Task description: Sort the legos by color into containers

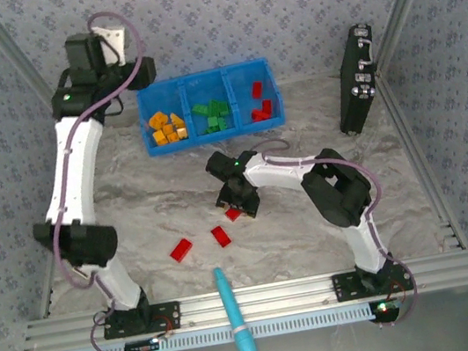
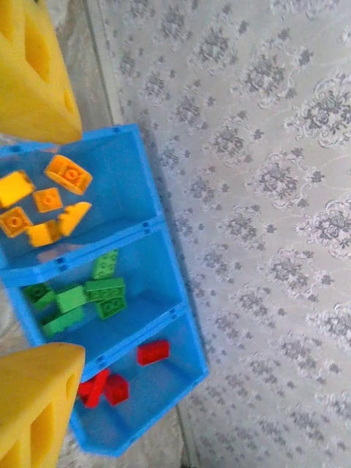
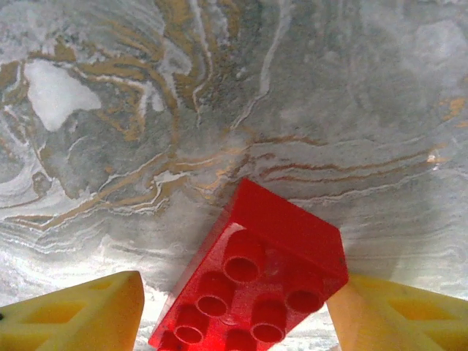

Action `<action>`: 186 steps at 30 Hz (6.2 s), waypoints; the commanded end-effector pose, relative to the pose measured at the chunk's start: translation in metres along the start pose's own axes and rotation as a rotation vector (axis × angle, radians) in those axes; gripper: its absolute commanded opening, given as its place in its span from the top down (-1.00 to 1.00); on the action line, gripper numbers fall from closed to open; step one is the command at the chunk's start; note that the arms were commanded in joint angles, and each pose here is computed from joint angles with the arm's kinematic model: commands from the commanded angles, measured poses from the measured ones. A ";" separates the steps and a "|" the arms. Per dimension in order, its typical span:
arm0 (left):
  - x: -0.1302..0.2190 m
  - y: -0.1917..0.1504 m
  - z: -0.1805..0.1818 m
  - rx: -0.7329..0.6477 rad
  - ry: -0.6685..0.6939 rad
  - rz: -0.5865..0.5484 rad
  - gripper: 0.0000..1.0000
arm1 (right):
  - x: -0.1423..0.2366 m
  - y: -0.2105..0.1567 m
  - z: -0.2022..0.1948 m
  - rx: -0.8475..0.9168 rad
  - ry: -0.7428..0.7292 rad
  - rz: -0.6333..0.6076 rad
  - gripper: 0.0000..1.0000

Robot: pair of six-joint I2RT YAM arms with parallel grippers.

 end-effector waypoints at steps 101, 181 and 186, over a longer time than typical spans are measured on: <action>-0.309 -0.132 -0.159 0.671 -0.320 0.126 0.74 | 0.059 -0.004 -0.012 1.067 0.226 -0.521 -0.74; 0.132 -0.238 0.047 0.559 0.272 0.143 -0.62 | 0.065 0.037 -0.015 1.011 0.012 -0.168 0.45; 0.140 -0.270 0.052 0.579 0.380 0.007 -0.64 | 0.143 0.140 -0.005 0.930 0.041 -0.517 0.45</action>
Point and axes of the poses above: each hand's point on the last joint's axis, 136 mm out from that joint toward the fingers, its own x axis back along the fingers, its own z axis along the line the jaws close on, y = z × x, the point moved 7 cm from there along x, back along the fingers, and after that the axes turned 2 degrees about -x, right-handed, at the moved point
